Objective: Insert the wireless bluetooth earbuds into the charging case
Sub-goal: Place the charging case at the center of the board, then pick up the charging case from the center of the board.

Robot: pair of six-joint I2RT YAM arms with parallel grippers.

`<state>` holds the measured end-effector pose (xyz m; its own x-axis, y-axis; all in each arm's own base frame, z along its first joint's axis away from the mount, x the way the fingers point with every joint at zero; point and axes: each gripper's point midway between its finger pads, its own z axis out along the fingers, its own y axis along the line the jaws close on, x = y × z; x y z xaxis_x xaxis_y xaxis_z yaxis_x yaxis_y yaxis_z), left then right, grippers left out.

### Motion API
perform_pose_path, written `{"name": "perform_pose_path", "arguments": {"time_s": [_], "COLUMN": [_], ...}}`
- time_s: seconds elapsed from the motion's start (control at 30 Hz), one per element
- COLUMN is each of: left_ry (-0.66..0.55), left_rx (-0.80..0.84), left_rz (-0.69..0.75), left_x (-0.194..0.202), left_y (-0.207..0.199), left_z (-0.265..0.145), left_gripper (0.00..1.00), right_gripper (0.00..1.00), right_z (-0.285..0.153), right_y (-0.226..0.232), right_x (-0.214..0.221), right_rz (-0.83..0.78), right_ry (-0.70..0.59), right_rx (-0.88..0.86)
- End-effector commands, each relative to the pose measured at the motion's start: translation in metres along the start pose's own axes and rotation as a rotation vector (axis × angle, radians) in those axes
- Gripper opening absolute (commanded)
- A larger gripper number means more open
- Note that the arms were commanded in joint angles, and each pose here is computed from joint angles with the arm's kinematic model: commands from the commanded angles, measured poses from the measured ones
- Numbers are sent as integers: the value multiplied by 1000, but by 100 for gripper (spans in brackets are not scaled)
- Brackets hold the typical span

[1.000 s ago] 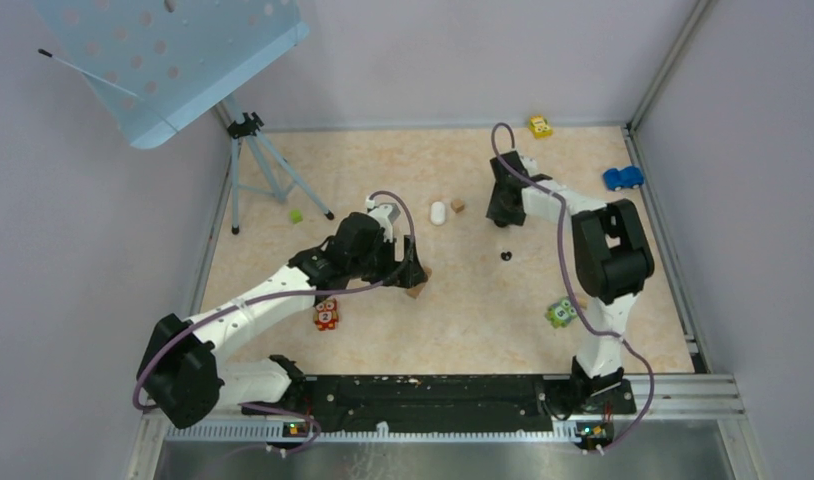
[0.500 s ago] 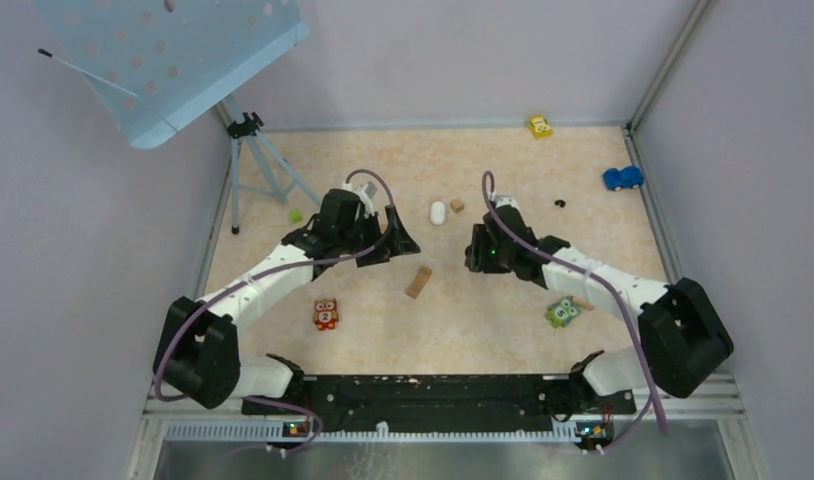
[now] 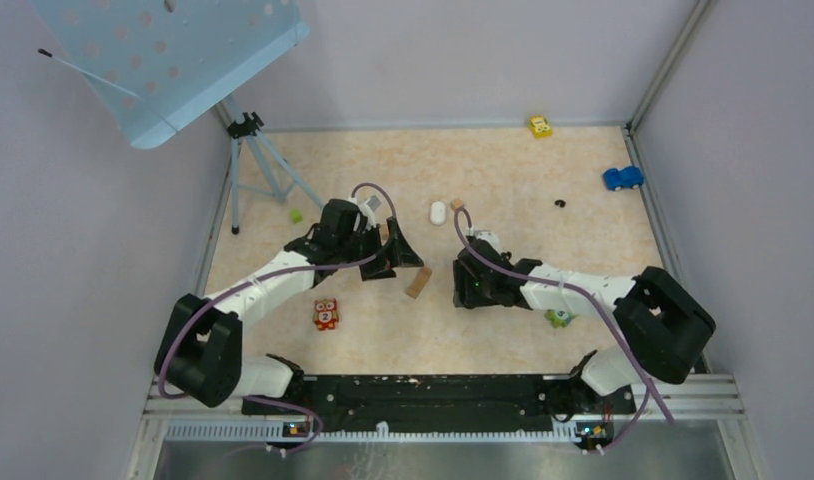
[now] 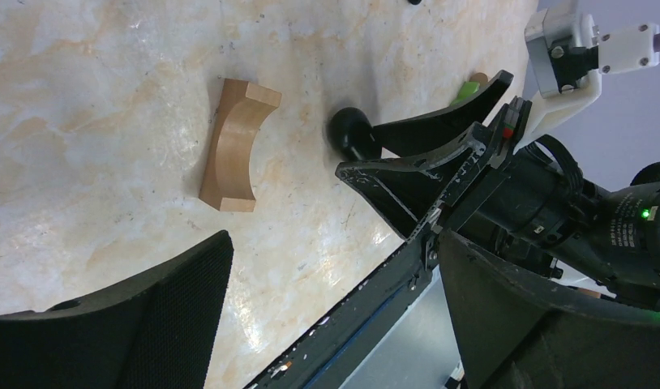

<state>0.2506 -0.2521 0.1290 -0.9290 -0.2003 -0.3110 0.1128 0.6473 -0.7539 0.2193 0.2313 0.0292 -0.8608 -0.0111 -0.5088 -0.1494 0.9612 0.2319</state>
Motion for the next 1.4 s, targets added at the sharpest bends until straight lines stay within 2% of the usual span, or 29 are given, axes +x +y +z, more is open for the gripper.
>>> {"name": "perform_pose_path", "arguments": {"time_s": [0.0,0.27,0.33,0.47,0.53,0.67,0.8,0.87,0.97,1.03,1.13,1.2,1.37], "left_ry": [0,14,20,35,37,28,24,31,42,48,17,12,29], "left_rx": [37,61,62,71,68,71,66,63,77,111,112,114,114], "left_rz": [13,34,32,34,30,30,39,37,30,43,93,104,98], "left_x": [-2,-2,-1,3,4,5,4,5,6,7,5,4,8], "left_y": [-5,-9,-8,-6,-3,-4,-3,-2,-3,-11,-21,-24,-21], "left_z": [4,5,6,9,11,9,8,10,12,12,11,10,12], "left_gripper": [99,99,99,99,99,99,99,99,99,99,99,99,98], "right_gripper": [62,62,63,66,66,67,67,67,69,70,70,70,63], "right_z": [-1,-14,-17,-26,-25,-24,-24,-25,-24,-22,-17,-12,-2], "right_y": [12,22,26,55,57,43,20,25,46,47,44,49,50], "right_x": [-11,-13,-8,12,21,10,-11,-12,-3,4,7,11,17], "right_rz": [-18,-65,-127,-317,-359,-347,-278,-242,-275,-253,-133,-60,-68], "right_ry": [-33,-56,-37,60,110,50,-13,-7,-6,7,-11,-17,-53], "right_rx": [-6,-100,-146,-361,-386,-299,-117,-104,-143,-77,35,41,142]}}
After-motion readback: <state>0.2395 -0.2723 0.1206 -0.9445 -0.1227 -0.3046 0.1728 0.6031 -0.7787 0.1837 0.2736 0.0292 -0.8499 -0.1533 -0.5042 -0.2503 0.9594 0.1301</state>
